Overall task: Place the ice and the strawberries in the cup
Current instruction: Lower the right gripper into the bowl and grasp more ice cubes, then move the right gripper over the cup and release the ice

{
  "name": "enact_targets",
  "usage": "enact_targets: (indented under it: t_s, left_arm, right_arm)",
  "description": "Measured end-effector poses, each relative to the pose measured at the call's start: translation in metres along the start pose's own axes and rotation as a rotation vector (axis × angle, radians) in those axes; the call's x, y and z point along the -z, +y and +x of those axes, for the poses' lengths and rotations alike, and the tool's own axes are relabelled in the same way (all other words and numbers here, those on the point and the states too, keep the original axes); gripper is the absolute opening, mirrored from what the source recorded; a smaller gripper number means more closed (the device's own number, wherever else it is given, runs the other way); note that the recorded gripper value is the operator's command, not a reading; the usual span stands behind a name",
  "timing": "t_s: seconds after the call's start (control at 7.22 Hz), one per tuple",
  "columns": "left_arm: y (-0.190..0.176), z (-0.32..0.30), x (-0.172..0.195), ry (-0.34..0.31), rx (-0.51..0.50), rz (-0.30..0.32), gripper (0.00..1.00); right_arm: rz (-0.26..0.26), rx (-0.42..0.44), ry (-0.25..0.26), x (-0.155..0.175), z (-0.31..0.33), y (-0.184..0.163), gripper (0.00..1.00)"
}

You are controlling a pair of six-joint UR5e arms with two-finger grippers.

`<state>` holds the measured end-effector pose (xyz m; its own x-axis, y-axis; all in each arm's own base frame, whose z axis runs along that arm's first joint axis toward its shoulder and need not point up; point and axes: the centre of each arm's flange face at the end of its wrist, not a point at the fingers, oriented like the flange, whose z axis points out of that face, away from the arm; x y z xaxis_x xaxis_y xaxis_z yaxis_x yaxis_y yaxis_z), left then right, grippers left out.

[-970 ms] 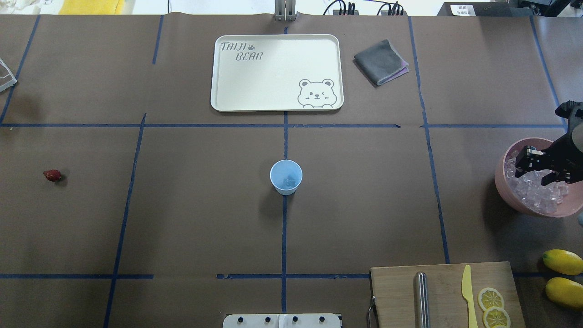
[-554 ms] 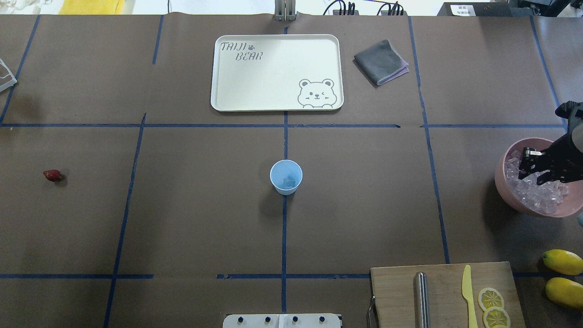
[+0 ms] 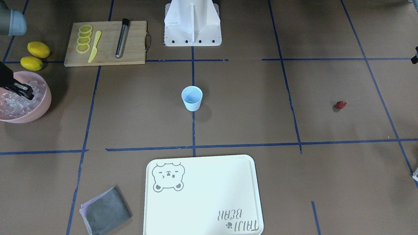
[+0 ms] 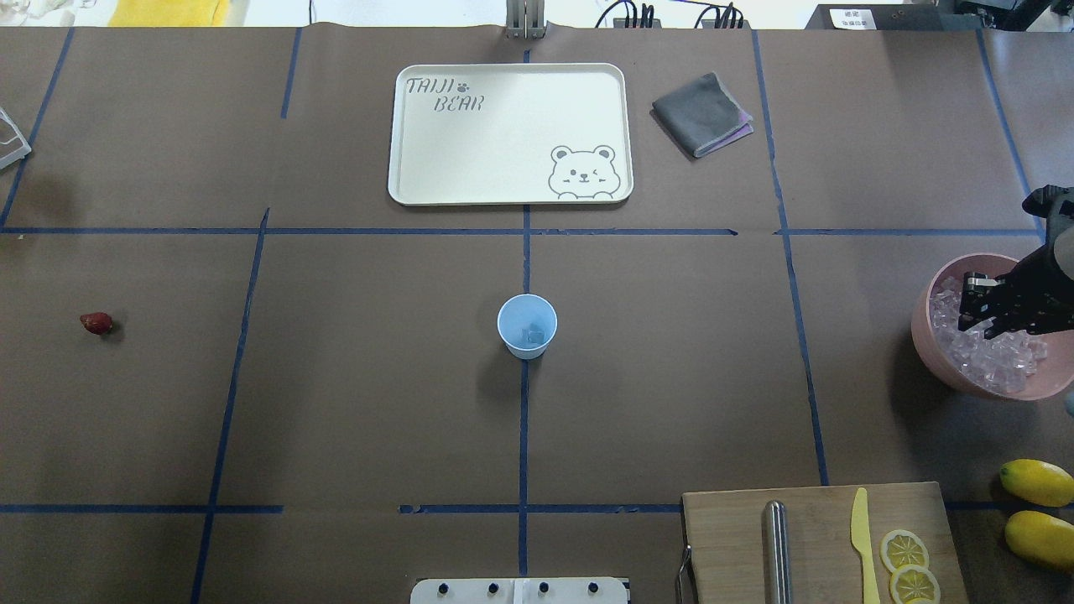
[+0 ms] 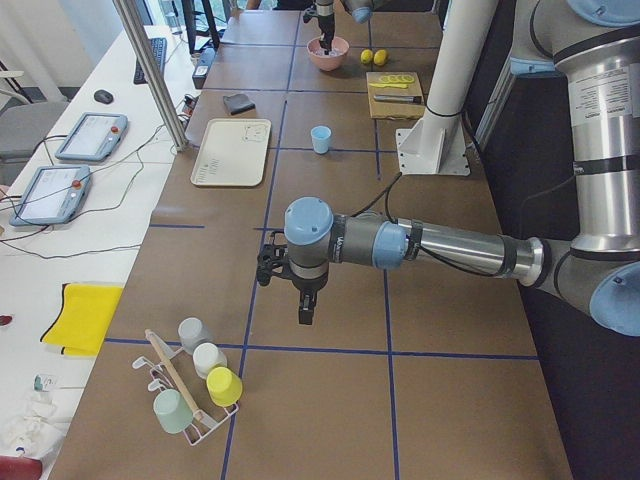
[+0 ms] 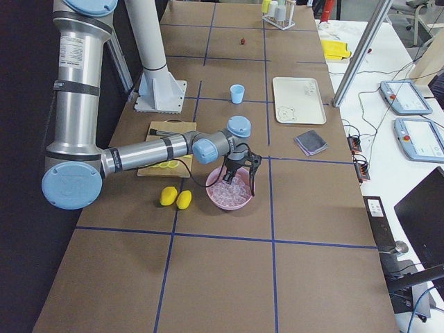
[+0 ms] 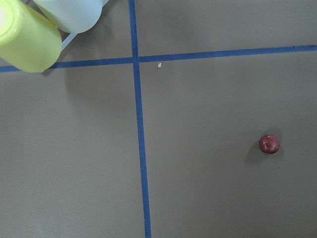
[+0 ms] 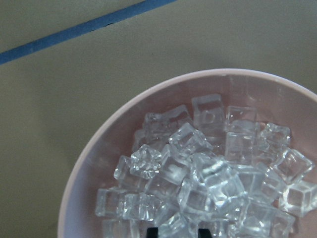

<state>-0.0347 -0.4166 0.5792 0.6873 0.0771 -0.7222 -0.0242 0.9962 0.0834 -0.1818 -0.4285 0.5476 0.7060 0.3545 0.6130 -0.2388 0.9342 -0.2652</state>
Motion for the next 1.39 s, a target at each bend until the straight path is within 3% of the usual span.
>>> enact_targets:
  t_s: [0.42, 0.83, 1.11, 1.39]
  left_arm:
    - [0.000, 0.000, 0.000, 0.000, 0.001, 0.000, 1.00]
    - [0.005, 0.000, 0.000, 0.001, 0.004, -0.003, 1.00]
    - [0.008, -0.001, -0.001, 0.001, 0.007, -0.005, 1.00]
    - [0.008, -0.002, -0.001, 0.001, 0.007, -0.006, 1.00]
  right_arm:
    - [0.049, 0.041, -0.049, 0.034, -0.018, 0.014, 0.00]
    - [0.093, 0.095, -0.175, 0.080, -0.106, 0.033, 0.00]
    - [0.077, 0.055, -0.262, 0.078, -0.236, 0.092, 0.00]
    - [0.051, -0.027, -0.286, 0.076, -0.384, 0.172, 0.00]
